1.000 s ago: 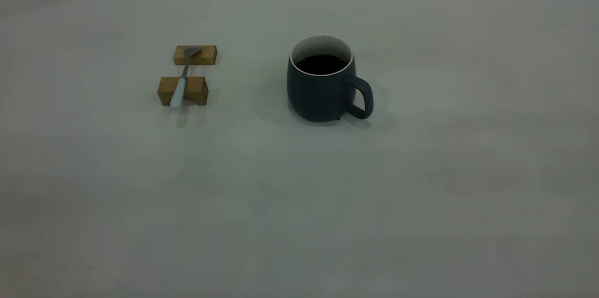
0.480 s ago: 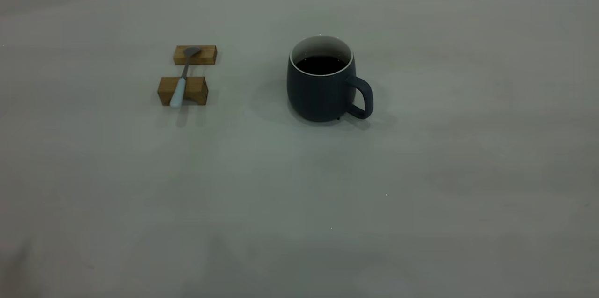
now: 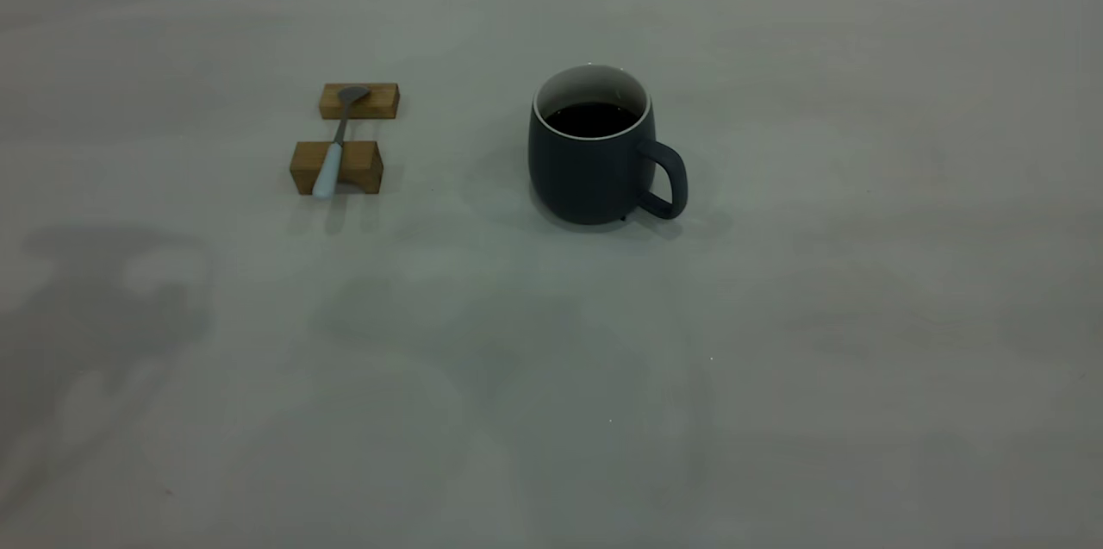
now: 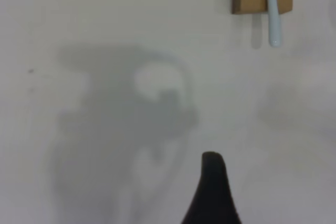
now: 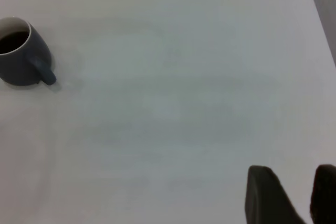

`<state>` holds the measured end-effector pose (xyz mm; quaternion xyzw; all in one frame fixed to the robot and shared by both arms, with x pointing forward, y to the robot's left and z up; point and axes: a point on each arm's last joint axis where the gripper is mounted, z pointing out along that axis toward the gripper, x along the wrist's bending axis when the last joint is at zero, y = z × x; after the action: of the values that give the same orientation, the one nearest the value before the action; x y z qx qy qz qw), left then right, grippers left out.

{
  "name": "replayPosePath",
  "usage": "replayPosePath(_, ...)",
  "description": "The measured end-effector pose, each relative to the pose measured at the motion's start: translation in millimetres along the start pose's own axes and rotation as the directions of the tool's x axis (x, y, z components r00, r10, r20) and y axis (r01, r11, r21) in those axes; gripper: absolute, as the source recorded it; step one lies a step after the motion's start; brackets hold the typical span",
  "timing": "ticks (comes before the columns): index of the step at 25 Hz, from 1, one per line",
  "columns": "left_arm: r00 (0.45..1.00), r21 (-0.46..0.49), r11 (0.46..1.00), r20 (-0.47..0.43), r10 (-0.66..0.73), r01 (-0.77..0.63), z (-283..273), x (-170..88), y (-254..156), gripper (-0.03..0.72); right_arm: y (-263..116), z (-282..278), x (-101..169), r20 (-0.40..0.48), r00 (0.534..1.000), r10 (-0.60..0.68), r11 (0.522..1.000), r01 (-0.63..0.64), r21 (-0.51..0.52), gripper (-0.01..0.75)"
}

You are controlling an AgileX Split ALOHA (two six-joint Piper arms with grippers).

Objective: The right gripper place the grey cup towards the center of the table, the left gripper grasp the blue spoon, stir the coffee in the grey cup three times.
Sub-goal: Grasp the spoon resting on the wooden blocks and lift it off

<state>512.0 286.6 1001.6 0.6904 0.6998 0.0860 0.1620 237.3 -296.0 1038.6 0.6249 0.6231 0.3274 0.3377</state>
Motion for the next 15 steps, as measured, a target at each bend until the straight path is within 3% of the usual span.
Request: replayPosePath(15, 0.997, 0.241, 0.969, -0.023, 0.07, -0.062, 152.1, -47.3, 26.2, 0.67, 0.0, 0.0, 0.0, 0.0, 1.0, 0.0, 1.0, 0.0, 0.0, 0.244)
